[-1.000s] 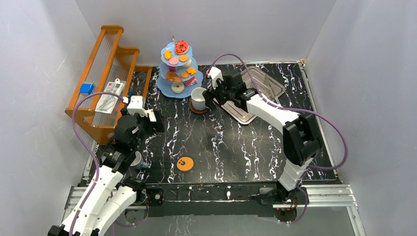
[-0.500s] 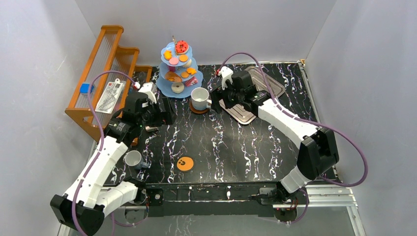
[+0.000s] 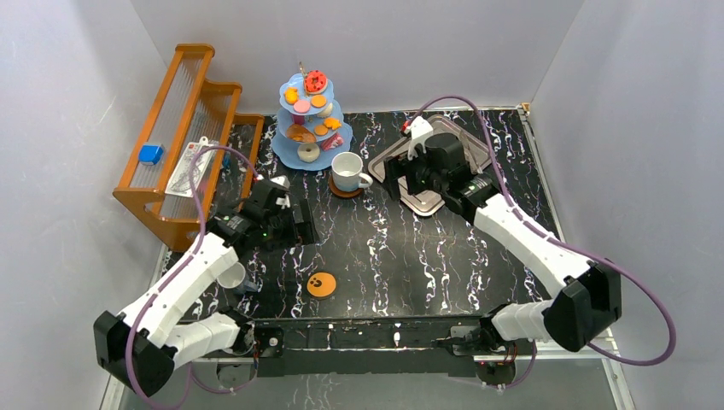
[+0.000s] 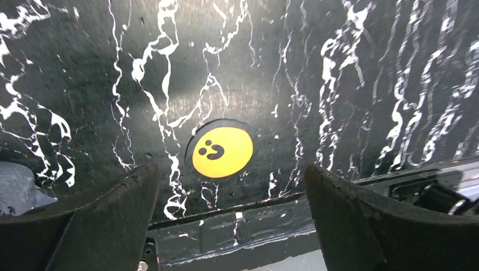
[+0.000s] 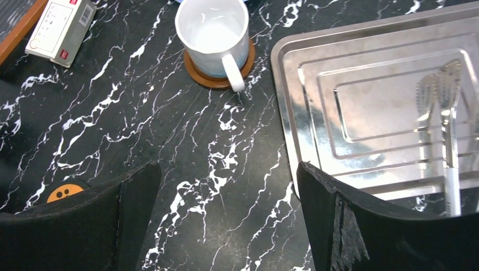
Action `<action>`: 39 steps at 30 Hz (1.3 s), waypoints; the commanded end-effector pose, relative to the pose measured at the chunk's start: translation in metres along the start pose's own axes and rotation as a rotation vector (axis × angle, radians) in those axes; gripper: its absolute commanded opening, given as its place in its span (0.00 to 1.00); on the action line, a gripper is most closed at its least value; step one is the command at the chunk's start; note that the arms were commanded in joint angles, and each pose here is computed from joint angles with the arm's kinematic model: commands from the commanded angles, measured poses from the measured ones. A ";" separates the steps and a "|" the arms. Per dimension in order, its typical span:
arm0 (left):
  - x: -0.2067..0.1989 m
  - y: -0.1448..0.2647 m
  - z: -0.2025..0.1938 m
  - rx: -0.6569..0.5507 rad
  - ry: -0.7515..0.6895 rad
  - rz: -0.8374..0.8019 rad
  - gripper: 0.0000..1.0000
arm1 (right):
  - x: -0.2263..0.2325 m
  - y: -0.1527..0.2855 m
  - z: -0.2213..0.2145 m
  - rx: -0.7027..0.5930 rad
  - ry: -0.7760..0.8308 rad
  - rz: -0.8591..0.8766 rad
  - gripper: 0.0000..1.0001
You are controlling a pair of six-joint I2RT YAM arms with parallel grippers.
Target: Serve the afternoon tea
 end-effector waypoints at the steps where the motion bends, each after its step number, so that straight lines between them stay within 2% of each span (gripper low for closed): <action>1: -0.002 -0.013 -0.019 0.048 -0.005 0.102 0.96 | -0.006 0.020 0.024 -0.164 0.021 -0.064 0.99; 5: -0.007 -0.025 -0.034 0.059 -0.033 0.144 0.96 | -0.011 0.027 0.023 -0.216 0.020 -0.103 0.99; 17: -0.024 -0.067 -0.091 0.184 -0.116 0.166 0.92 | -0.011 0.028 0.017 -0.216 0.033 -0.090 0.99; 29: -0.020 -0.080 -0.115 0.276 -0.167 0.202 0.92 | -0.015 0.024 0.013 -0.192 0.024 -0.118 0.99; 39: -0.017 -0.087 -0.123 0.303 -0.204 0.236 0.94 | -0.016 0.020 0.012 -0.184 0.025 -0.126 0.99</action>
Point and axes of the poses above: each gripper's point midway between its finger pads, its own y axis back along the fingers, its own x axis along the line the jaws close on, z = x × y, the point moved 6 cm from there along y, back along the fingers, and after that the axes turned 7 degrees about -y, right-handed, at the moved point
